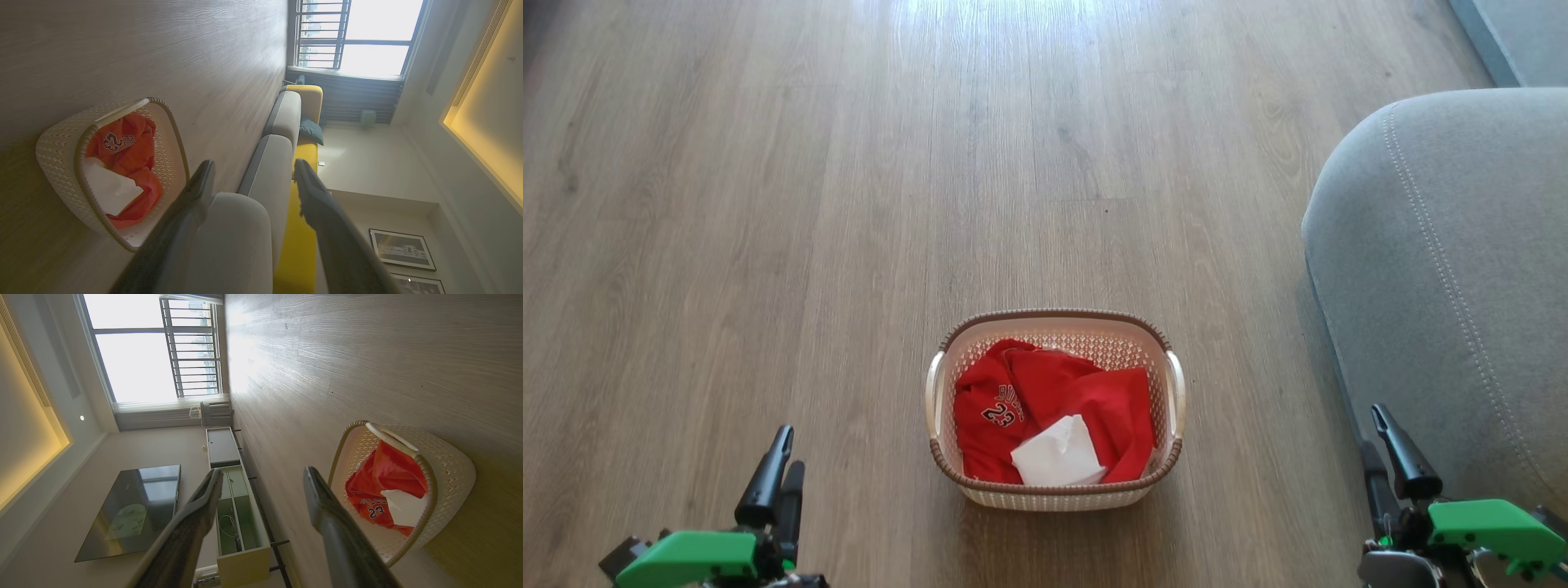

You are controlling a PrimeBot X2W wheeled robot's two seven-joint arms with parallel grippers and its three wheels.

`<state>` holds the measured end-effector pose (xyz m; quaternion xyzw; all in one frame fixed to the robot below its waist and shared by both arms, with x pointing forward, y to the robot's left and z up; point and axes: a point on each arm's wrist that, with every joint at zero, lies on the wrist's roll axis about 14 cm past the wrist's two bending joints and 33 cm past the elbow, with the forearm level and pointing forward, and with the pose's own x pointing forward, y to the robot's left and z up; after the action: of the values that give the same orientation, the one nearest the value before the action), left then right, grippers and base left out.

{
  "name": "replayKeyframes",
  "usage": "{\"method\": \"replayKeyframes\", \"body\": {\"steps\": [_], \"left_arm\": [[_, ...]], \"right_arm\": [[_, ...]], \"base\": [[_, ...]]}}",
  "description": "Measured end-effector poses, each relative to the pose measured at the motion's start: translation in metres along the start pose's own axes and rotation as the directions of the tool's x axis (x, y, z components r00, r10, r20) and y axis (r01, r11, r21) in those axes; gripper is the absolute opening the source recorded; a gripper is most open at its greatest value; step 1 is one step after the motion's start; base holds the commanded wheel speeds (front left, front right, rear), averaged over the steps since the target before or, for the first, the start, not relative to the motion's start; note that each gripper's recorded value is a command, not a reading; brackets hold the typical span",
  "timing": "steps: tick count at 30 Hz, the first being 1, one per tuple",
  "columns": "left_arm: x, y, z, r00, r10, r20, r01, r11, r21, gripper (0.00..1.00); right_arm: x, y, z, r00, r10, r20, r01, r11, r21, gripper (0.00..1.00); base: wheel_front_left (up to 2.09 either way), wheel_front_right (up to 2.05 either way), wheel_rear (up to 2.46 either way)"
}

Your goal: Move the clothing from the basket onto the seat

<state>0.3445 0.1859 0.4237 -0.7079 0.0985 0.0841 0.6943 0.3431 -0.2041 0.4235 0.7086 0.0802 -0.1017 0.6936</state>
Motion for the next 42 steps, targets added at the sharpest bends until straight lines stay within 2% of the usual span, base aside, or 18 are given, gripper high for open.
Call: {"method": "replayKeyframes", "body": {"steps": [12, 25, 33, 42], "left_arm": [[0.01, -0.012, -0.001, 1.0, -0.027, 0.009, 0.027, 0.998, 0.05, 1.0], [0.019, -0.021, 0.0, 0.999, -0.041, 0.016, 0.037, 0.978, 0.203, 1.0], [0.024, -0.031, -0.001, 0.998, -0.062, 0.01, 0.056, 0.949, 0.309, 1.0], [0.029, -0.034, -0.003, 0.998, -0.068, -0.002, 0.06, 0.881, 0.469, 1.0]], "right_arm": [[0.011, 0.014, -0.008, 0.999, 0.032, -0.01, -0.033, 0.998, -0.053, 1.0], [0.023, 0.029, -0.009, 0.998, 0.059, -0.013, -0.06, 0.978, -0.2, 1.0], [0.029, 0.037, -0.012, 0.997, 0.076, -0.021, -0.079, 0.95, -0.302, 1.0], [0.035, 0.045, -0.018, 0.995, 0.089, -0.044, -0.1, 0.89, -0.446, 1.0]], "base": [[0.0, 0.0, 0.0], [0.0, 0.0, 0.0], [0.0, 0.0, 0.0], [0.0, 0.0, 0.0]]}}
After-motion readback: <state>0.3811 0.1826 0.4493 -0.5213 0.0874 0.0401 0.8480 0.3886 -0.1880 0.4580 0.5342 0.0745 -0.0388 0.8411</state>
